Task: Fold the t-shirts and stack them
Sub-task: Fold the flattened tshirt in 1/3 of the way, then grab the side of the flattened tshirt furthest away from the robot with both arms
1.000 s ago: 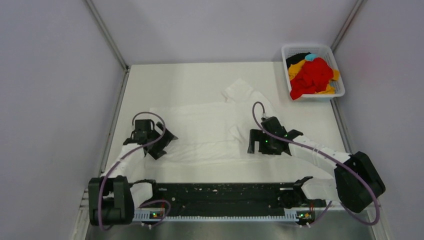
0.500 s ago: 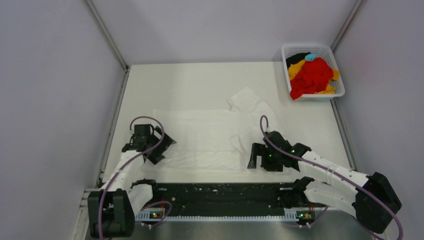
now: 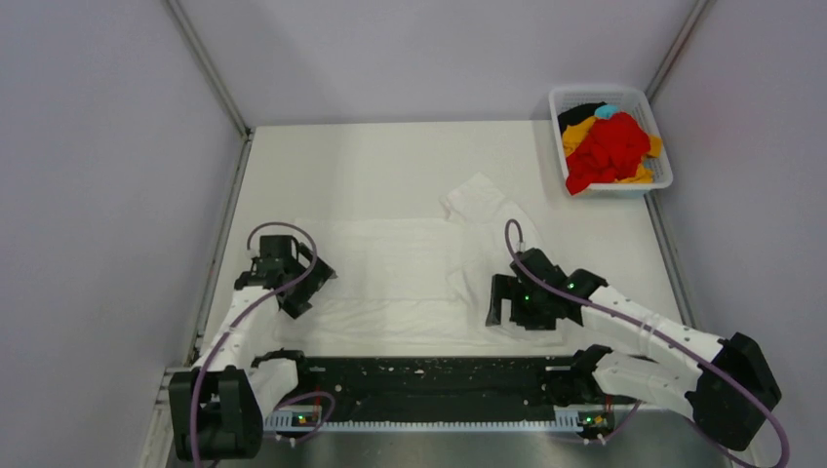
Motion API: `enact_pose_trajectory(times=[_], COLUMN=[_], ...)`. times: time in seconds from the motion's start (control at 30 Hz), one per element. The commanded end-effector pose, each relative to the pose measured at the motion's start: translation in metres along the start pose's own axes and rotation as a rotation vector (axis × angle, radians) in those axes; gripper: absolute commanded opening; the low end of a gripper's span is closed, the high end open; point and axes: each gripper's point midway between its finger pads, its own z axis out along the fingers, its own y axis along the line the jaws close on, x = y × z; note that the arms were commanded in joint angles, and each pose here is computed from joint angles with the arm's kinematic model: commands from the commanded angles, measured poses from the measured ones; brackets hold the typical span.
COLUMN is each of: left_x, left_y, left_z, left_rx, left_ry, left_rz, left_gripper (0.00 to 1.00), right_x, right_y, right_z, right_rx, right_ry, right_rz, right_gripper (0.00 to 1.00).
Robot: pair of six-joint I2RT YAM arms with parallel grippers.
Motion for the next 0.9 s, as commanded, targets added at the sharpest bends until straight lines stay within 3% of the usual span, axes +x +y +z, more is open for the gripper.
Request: enact_pose_trajectory(times=[0.0,0.13,0.33,0.53,0.87], left_x=[-0.059,-0.103,-0.166,-0.21,-0.223], left_y=[-0.038,-0.052,-0.079,-0.102,-0.094], left_z=[-0.025,-0.034,-0.027,0.023,0.092], left_rx=[0.045,-0.003,-0.113,-0.143,-0.289], left_ry=[-0.189,-0.322,-0.378,-0.318,-0.161], left_rz=[0.039,0.079,0.151,0.177,0.243], left_gripper=[0.99,0.99,0.99,0.93,0.75], right_x=[-0.081,-0.153,-0.225,-0.244,-0.243], right_y=[0.038,0.055,0.079,0.078,0.056], right_z=[-0.041,-0.054,-0.061,-0.052,-0.039], right_rx=[0.013,0.069,0.022,0.008,0.06], right_ry=[-0.256,-0.503,-0.652,-0.653,-0.624], right_rz=[-0.103,-0.095,-0.064,-0.064,-0.046], right_gripper=[0.99,0.99,0.99,0.99,0.99])
